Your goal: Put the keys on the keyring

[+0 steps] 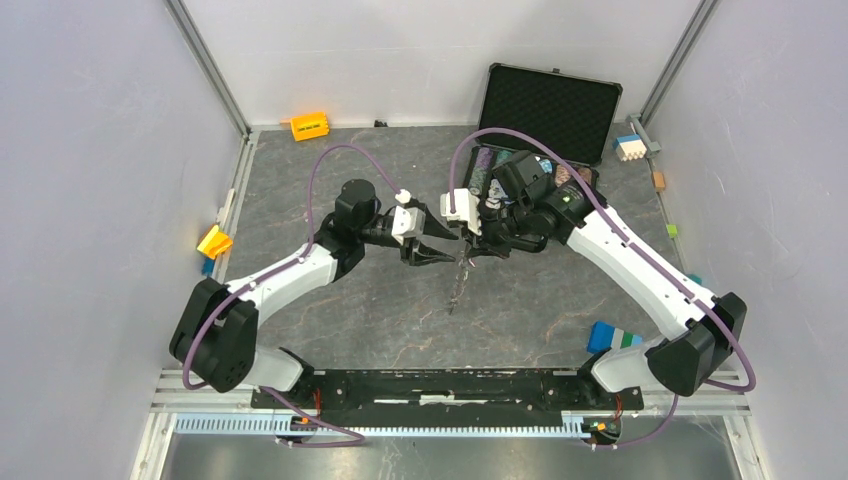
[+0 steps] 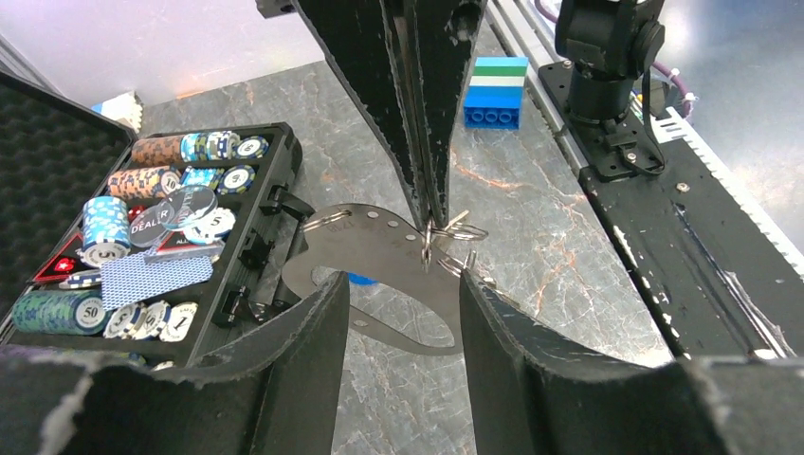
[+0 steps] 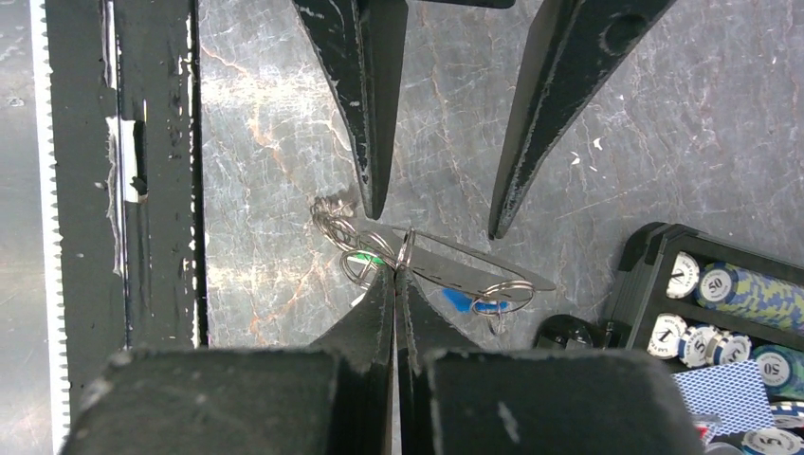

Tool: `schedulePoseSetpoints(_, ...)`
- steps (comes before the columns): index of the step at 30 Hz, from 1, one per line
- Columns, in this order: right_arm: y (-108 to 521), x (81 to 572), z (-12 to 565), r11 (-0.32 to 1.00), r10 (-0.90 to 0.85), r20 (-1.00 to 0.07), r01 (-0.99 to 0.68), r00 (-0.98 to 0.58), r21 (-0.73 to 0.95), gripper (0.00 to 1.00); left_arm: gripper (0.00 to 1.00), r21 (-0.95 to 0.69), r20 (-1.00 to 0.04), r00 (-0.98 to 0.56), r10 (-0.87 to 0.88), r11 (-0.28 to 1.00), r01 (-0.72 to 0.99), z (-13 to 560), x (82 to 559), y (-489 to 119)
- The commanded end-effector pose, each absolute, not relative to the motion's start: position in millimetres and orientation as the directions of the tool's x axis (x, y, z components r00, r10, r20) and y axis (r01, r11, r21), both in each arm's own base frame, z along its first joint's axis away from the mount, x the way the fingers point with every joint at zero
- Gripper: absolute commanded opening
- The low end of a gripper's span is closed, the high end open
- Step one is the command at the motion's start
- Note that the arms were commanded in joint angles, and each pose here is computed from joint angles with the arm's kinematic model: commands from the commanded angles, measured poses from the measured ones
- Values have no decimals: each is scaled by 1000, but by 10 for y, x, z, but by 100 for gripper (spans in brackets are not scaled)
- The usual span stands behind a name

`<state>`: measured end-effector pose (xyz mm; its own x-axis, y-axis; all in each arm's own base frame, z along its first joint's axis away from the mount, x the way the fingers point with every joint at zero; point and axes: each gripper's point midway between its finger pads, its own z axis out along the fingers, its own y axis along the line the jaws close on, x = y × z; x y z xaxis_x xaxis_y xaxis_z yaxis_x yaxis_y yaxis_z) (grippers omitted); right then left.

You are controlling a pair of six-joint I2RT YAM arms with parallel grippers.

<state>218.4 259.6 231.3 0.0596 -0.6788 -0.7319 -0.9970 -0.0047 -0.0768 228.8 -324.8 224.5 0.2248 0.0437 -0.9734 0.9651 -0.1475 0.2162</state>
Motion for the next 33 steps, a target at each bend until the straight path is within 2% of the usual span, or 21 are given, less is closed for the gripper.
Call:
schedulePoseSetpoints(1,2659,2124,2431,-40,-632,-768,-994,105,-103,0,53,232,-972,235,-10,-186,955,2477,2249,-3290)
schedulePoseSetpoints(3,2661,2109,2423,-47,-630,-769,-994,106,-98,0,50,210,-977,213,-4,-195,958,2498,2243,-3298)
schedulePoseSetpoints(5,2661,2101,2409,-52,-632,-768,-994,104,-92,0,37,190,-981,196,6,-208,959,2528,2237,-3314)
schedulePoseSetpoints(7,2665,2096,2401,-56,-631,-769,-995,103,-88,0,29,172,-983,182,24,-219,960,2511,2225,-3332)
schedulePoseSetpoints(20,2679,2100,2408,-54,-627,-773,-995,99,-84,0,29,169,-980,190,60,-255,952,2399,2117,-3350)
schedulePoseSetpoints(33,2693,2102,2397,-53,-625,-775,-996,94,-77,0,15,161,-981,183,70,-246,956,2436,2156,-3404)
